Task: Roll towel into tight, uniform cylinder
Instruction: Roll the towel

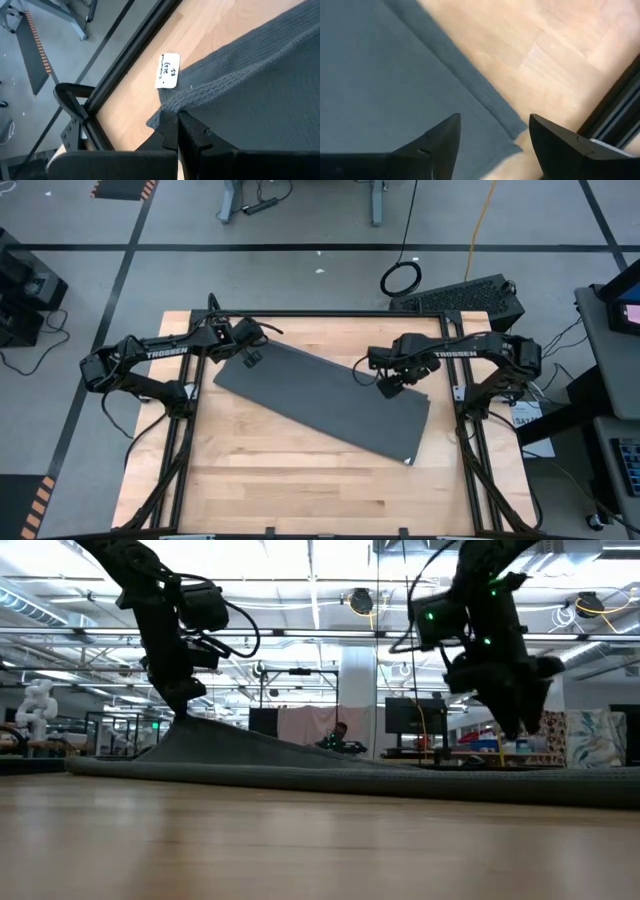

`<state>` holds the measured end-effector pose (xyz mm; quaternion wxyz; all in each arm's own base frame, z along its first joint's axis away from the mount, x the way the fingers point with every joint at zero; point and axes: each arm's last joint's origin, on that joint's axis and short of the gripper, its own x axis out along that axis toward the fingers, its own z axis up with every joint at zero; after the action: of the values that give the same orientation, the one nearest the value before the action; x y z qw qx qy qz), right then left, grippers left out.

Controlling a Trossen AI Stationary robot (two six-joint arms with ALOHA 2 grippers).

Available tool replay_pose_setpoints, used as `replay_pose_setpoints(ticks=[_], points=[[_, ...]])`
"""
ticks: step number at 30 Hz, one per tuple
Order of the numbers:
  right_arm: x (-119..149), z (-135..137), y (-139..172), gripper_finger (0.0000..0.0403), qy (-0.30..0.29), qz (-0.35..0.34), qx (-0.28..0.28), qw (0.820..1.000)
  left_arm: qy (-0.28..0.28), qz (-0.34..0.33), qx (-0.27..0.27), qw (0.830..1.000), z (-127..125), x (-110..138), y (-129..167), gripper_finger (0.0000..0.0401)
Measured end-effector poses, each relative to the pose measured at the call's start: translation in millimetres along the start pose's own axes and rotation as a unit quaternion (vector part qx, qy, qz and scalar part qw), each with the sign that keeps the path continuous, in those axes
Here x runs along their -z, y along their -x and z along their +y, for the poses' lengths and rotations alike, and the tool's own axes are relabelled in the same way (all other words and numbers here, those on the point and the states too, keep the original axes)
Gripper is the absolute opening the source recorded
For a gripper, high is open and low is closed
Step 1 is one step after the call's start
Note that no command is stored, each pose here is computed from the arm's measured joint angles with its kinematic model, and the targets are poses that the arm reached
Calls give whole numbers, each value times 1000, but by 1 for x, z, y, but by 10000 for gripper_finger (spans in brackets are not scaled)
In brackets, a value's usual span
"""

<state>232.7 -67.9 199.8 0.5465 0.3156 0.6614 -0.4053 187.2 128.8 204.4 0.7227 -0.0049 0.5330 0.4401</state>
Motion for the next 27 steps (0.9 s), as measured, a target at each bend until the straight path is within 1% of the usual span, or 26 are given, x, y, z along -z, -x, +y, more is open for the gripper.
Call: replay_pose_setpoints(ticks=[2, 7, 10, 15, 22, 27], points=[[1, -2, -9, 226, 16, 18, -8, 1000, 0, 0, 0, 1000, 0, 0, 0, 0], [8, -6, -29, 226, 27, 55, -13, 998, 1, -1, 0, 1000, 0, 0, 0, 0], [11, -7, -33, 226, 27, 73, -19, 997, 1, -1, 0, 1000, 0, 0, 0, 0], [20, -7, -41, 220, 50, 89, -13, 995, 1, -1, 6, 1000, 0, 0, 0, 0], [26, -12, -50, 198, 45, 123, -9, 991, 0, -1, 10, 1000, -1, 0, 0, 0], [29, -13, -55, 191, 48, 130, -9, 990, 0, -1, 13, 1000, -1, 0, 0, 0]])
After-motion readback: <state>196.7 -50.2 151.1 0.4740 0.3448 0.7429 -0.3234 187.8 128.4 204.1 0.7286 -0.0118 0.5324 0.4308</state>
